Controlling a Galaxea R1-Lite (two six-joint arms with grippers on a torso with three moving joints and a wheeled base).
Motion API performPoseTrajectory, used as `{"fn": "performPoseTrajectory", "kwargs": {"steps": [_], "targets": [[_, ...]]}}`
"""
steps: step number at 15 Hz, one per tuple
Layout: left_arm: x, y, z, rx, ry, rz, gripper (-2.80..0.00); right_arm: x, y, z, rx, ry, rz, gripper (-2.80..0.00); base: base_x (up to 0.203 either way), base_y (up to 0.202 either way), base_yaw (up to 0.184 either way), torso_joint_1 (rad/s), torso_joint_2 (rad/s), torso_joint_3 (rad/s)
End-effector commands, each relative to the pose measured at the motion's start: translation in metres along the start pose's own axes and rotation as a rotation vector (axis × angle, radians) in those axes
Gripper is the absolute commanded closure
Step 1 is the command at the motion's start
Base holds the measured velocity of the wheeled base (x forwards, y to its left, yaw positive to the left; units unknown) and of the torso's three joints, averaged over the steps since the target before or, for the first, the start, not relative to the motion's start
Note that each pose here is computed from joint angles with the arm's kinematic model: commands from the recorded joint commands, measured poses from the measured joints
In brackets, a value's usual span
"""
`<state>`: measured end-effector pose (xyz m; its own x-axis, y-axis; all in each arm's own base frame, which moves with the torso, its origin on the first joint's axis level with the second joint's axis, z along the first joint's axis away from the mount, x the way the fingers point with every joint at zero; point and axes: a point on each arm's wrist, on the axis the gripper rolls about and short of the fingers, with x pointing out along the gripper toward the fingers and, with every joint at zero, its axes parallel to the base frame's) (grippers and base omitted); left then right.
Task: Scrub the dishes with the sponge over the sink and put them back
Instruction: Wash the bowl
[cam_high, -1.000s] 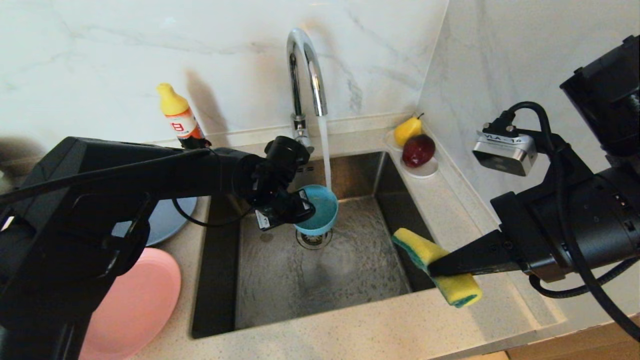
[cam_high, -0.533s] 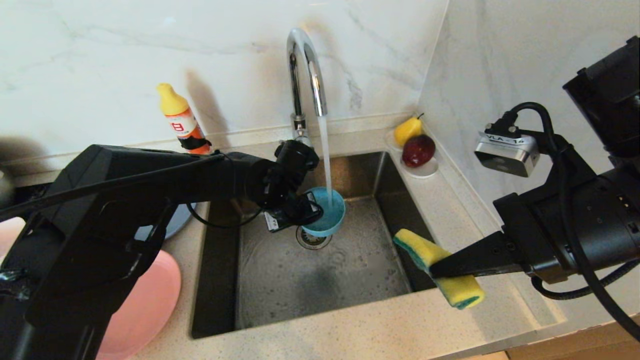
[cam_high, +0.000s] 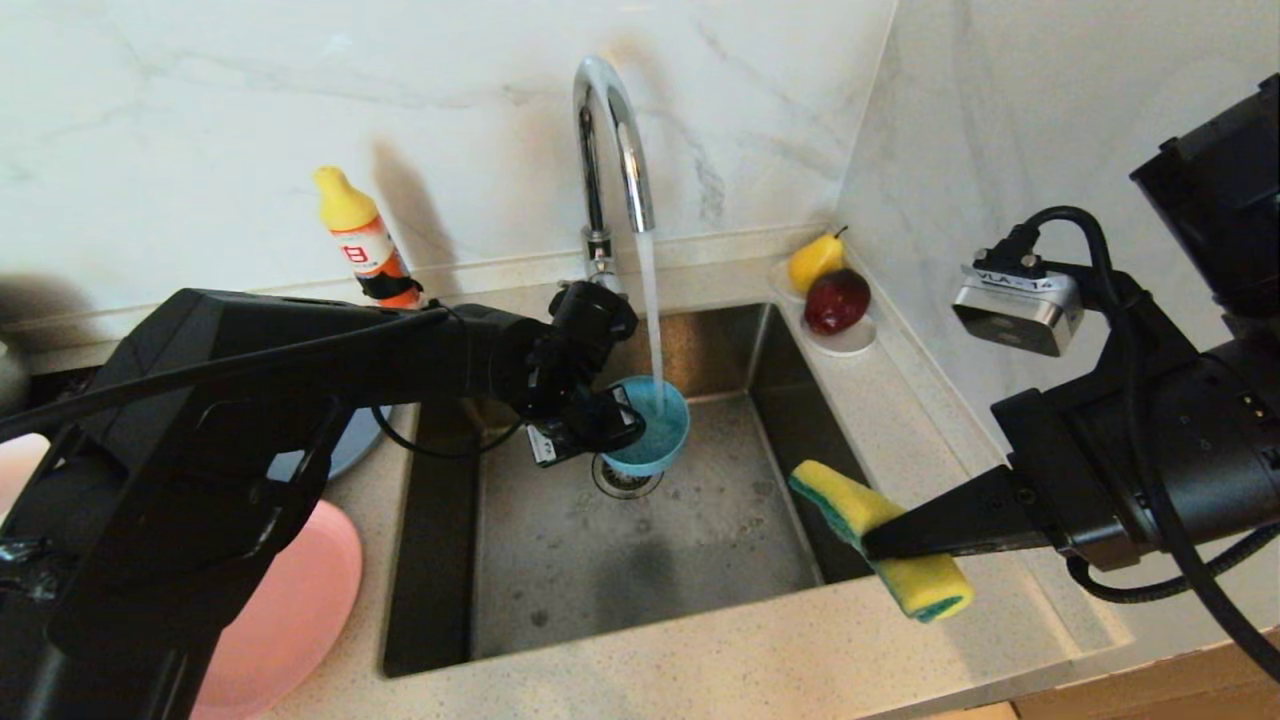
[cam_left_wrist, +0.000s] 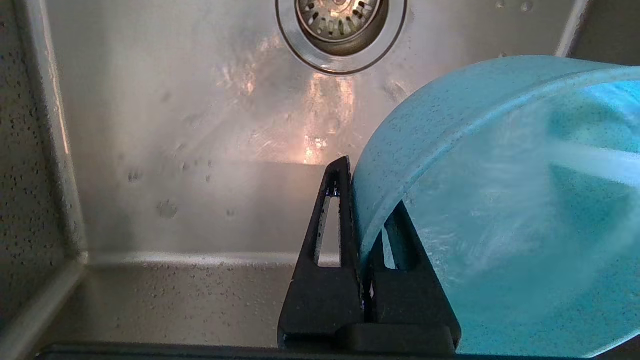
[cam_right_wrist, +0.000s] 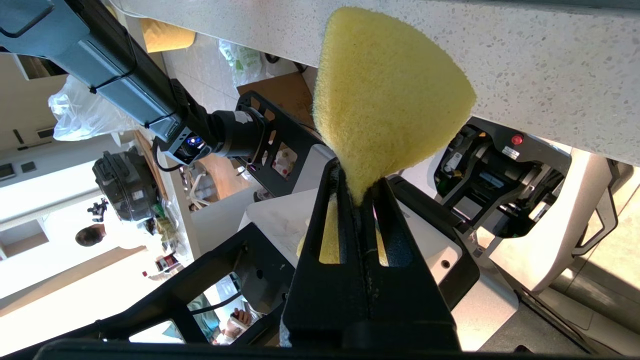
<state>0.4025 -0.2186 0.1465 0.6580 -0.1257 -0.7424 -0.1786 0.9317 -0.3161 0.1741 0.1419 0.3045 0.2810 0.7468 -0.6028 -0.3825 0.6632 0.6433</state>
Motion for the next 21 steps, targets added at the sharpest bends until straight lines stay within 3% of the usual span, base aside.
{"fn": "performPoseTrajectory", "kwargs": {"steps": [1, 6, 11, 14, 17, 21], "targets": [[-0.003, 0.0, 0.001, -0.007, -0.005, -0.002, 0.0, 0.0, 0.0, -0.001, 0.005, 0.006, 0.0, 0.0, 0.0, 0.0, 0.0, 0.0, 0.0, 0.0], [-0.016, 0.003, 0.003, -0.006, -0.022, 0.008, 0.0, 0.001, -0.001, -0.001, 0.006, 0.008, -0.003, 0.0, 0.0, 0.0, 0.0, 0.0, 0.0, 0.0], [-0.091, 0.021, 0.026, 0.002, -0.169, 0.017, 0.0, 0.007, -0.004, 0.001, 0.015, 0.015, -0.012, 0.0, 0.0, 0.0, 0.0, 0.0, 0.0, 0.0], [-0.136, 0.032, 0.032, 0.037, -0.327, 0.01, 0.0, 0.01, -0.004, 0.003, 0.015, 0.015, -0.007, 0.0, 0.0, 0.0, 0.0, 0.0, 0.0, 0.0], [-0.158, 0.047, 0.024, 0.114, -0.466, -0.013, 0.0, 0.013, -0.006, 0.002, 0.021, 0.026, -0.014, 0.0, 0.0, 0.0, 0.0, 0.0, 0.0, 0.0], [-0.172, 0.06, 0.013, 0.233, -0.75, -0.099, 0.0, 0.017, -0.008, 0.001, 0.022, 0.038, -0.017, 0.0, 0.0, 0.0, 0.0, 0.0, 0.0, 0.0]]}}
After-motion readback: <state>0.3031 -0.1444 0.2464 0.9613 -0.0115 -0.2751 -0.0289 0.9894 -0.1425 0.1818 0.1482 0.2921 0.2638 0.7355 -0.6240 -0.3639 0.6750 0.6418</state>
